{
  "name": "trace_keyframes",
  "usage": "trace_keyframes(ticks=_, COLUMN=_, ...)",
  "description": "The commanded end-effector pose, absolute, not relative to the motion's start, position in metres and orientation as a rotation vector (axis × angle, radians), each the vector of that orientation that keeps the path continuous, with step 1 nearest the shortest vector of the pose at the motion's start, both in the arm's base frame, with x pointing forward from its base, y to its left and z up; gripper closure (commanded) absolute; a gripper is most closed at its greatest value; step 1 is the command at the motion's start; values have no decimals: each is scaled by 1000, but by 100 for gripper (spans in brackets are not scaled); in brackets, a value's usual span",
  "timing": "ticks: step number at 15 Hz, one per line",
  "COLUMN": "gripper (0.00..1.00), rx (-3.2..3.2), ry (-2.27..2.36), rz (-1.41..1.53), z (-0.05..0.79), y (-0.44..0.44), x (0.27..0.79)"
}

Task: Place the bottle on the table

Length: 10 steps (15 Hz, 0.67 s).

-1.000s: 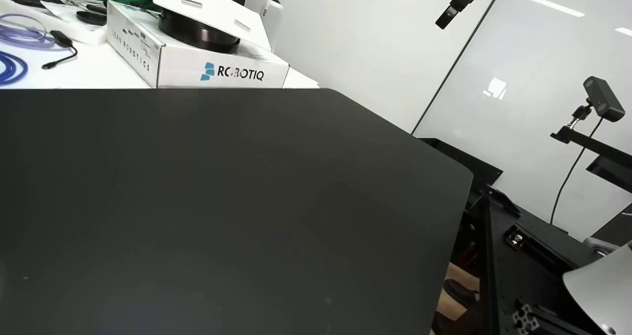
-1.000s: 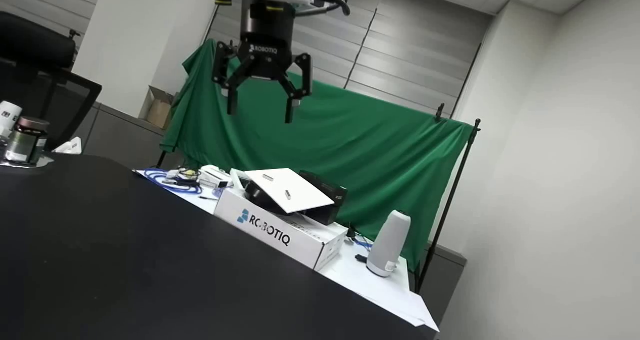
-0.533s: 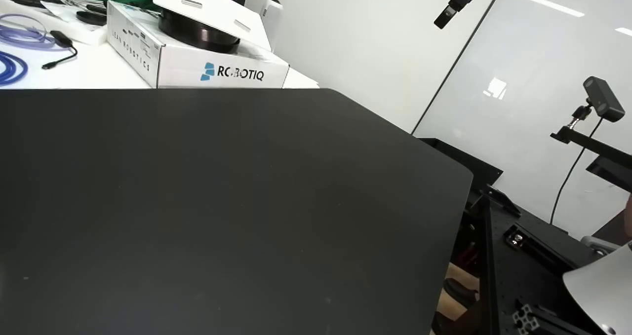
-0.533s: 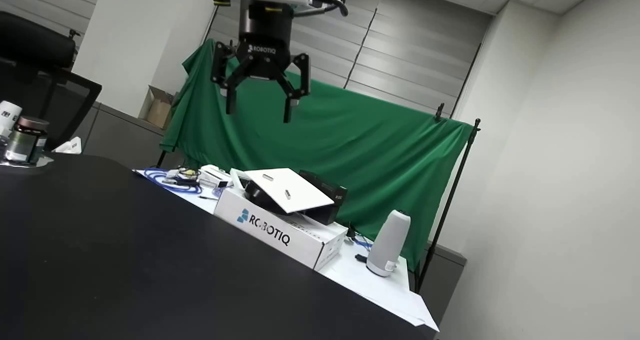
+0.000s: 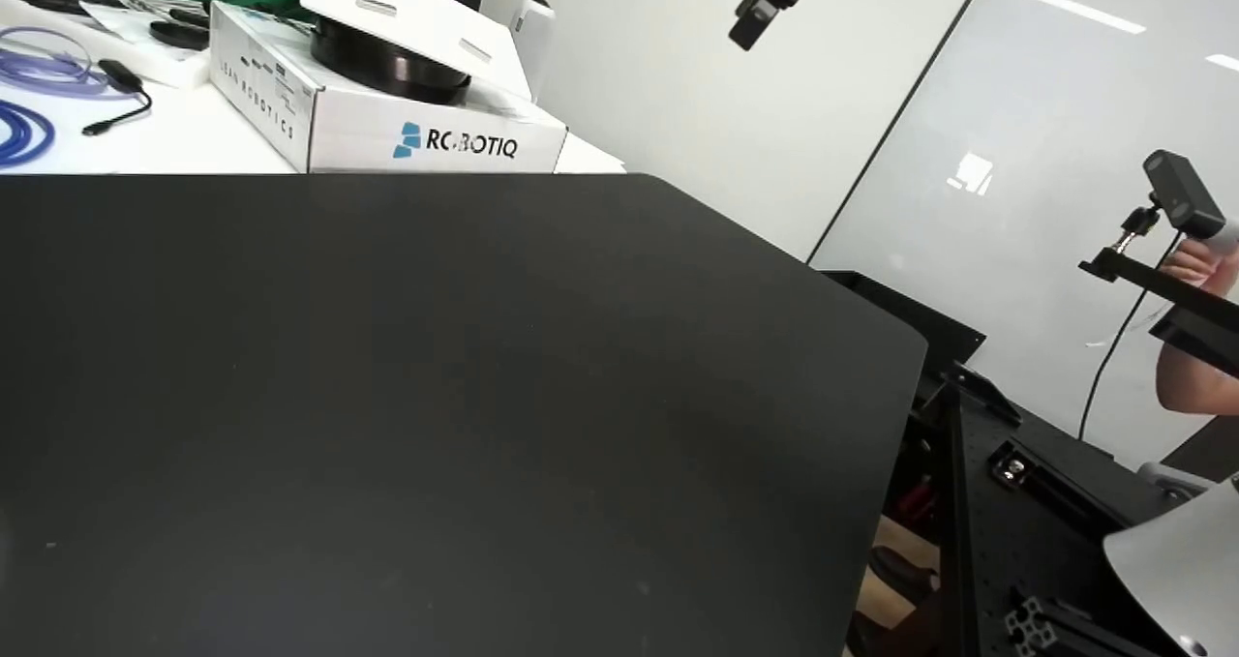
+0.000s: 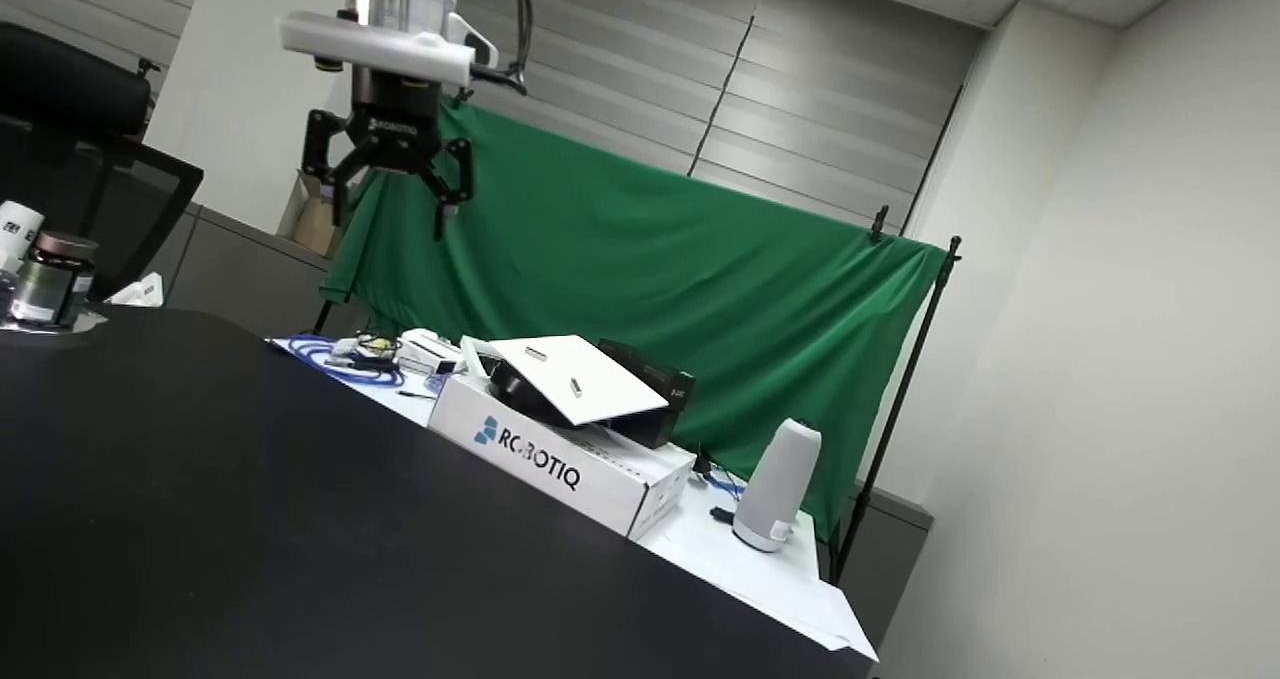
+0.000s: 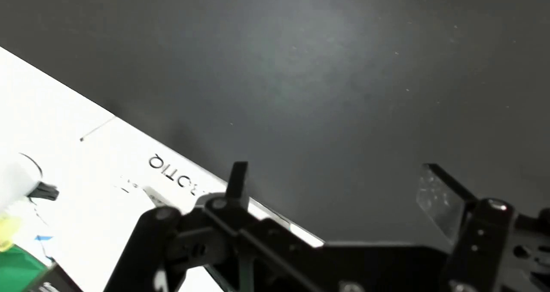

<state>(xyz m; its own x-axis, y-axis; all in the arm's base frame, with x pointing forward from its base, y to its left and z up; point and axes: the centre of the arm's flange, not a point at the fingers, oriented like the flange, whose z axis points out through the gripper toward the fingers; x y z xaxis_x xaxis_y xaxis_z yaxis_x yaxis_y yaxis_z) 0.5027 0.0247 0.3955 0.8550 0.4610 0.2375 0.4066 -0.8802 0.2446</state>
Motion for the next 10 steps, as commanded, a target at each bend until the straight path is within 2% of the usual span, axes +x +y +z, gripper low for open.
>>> trace_keyframes(ticks=1, gripper=0, rx=2874, ry=831, rz=406, z=388, y=114, x=552)
trace_keyframes(ticks=6, gripper=0, rx=2911, ry=1265, rz=338, z=400, y=231, x=542)
trace_keyframes(ticks=7, gripper=0, rx=2912, ry=1148, rz=381, z=385, y=214, x=527)
trace_keyframes(ticks=10, gripper=0, rx=2907, ry=1259, rz=364, z=393, y=241, x=525)
